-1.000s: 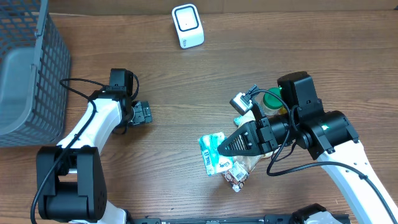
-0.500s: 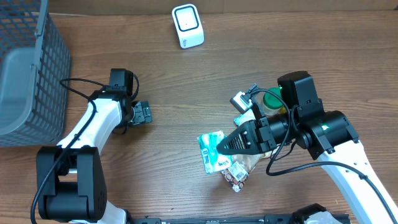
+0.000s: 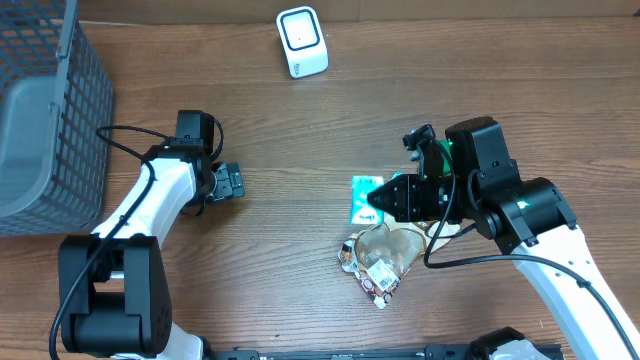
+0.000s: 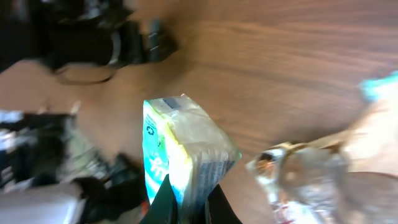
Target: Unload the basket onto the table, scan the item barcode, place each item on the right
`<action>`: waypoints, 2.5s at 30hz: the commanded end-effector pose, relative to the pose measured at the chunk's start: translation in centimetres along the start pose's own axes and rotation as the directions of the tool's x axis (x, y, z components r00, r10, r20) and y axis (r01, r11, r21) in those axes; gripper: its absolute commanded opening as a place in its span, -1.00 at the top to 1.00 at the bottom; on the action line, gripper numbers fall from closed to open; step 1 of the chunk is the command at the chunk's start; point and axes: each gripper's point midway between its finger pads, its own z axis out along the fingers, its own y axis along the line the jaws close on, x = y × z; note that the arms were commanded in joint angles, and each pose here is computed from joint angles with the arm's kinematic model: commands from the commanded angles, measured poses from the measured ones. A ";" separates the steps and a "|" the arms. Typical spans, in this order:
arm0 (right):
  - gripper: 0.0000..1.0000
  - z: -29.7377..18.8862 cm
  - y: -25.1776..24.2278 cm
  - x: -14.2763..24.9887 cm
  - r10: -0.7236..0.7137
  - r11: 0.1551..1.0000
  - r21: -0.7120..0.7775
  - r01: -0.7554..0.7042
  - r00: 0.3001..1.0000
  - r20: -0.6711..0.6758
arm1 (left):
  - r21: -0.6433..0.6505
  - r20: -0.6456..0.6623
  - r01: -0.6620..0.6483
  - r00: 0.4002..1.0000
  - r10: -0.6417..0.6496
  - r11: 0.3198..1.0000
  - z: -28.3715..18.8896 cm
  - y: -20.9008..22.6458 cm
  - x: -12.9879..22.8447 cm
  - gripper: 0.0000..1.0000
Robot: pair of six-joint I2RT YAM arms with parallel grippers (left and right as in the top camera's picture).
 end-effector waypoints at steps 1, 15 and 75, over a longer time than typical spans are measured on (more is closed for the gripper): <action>0.93 0.2 -2.0 -0.9 0.004 0.995 0.103 -0.008 0.999 0.041 | -0.005 0.026 -0.017 1.000 0.018 1.000 -0.5 0.0 -0.8 -1.00; 0.93 0.4 -1.0 -1.9 -0.003 0.999 0.050 -0.001 0.998 0.069 | -0.005 0.026 -0.017 1.000 0.018 1.000 -0.5 0.0 -0.8 -1.00; 0.30 9.7 -4.4 -16.7 -0.104 0.831 0.539 0.137 0.990 -0.092 | -0.005 0.026 -0.017 1.000 0.018 1.000 -0.5 0.0 -0.8 -0.99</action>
